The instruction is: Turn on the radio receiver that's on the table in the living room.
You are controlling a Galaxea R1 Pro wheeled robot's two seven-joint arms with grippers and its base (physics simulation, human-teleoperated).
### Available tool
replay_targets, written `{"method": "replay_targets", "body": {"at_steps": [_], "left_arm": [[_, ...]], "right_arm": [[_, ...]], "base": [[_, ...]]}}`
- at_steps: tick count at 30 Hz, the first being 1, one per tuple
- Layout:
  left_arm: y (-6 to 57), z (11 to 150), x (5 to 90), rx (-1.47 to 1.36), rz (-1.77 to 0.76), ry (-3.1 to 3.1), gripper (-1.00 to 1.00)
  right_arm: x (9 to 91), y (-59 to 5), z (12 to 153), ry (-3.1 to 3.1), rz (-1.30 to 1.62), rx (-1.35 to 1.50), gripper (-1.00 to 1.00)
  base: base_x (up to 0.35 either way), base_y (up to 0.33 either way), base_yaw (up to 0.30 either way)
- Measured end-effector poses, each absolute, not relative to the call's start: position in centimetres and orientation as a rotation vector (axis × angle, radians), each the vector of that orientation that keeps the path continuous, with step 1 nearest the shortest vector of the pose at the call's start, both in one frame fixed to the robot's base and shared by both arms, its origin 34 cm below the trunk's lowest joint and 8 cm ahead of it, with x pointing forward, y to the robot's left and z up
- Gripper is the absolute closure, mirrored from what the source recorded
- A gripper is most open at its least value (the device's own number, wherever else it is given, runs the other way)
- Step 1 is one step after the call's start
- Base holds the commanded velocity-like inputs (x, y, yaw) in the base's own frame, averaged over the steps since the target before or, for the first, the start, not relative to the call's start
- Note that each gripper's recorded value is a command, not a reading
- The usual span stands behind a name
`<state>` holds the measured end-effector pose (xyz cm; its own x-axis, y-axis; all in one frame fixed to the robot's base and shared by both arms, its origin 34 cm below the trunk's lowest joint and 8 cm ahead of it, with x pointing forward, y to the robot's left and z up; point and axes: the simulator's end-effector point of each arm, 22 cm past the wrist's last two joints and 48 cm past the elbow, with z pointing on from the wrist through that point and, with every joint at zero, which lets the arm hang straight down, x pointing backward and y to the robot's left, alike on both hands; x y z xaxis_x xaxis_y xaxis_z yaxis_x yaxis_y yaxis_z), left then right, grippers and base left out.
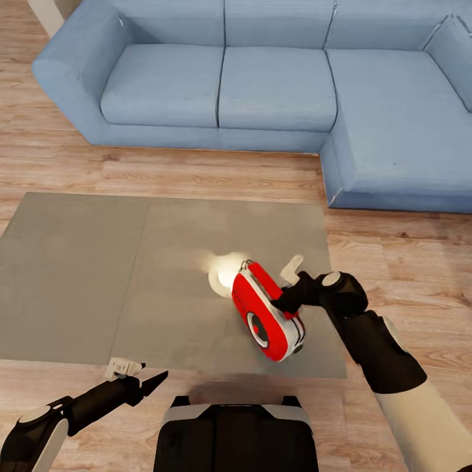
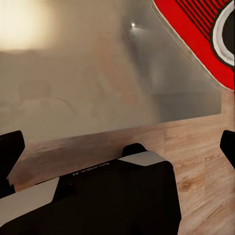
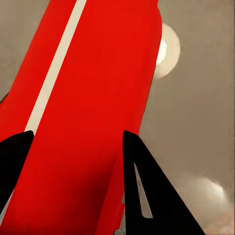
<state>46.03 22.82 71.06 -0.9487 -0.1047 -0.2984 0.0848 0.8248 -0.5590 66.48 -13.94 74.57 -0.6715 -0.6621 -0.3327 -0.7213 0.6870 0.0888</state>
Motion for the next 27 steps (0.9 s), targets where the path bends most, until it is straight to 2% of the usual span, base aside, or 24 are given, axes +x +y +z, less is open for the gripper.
{"method": "replay_targets", "body": {"at_steps": [10, 27], "left_arm": [[22.8, 71.1, 46.0, -0.015, -0.847, 2.689, -1.0], [22.2, 71.7, 47.6, -0.018, -0.873, 2.65, -1.0]], "right_arm": [[71.4, -14.2, 78.6, 2.609, 0.385, -1.015, 1.0], [71.9, -12.7, 79.5, 2.587, 0.454, -0.985, 1.0]], "base": [[0.0, 0.0, 0.0], [0.0, 0.0, 0.0]]}}
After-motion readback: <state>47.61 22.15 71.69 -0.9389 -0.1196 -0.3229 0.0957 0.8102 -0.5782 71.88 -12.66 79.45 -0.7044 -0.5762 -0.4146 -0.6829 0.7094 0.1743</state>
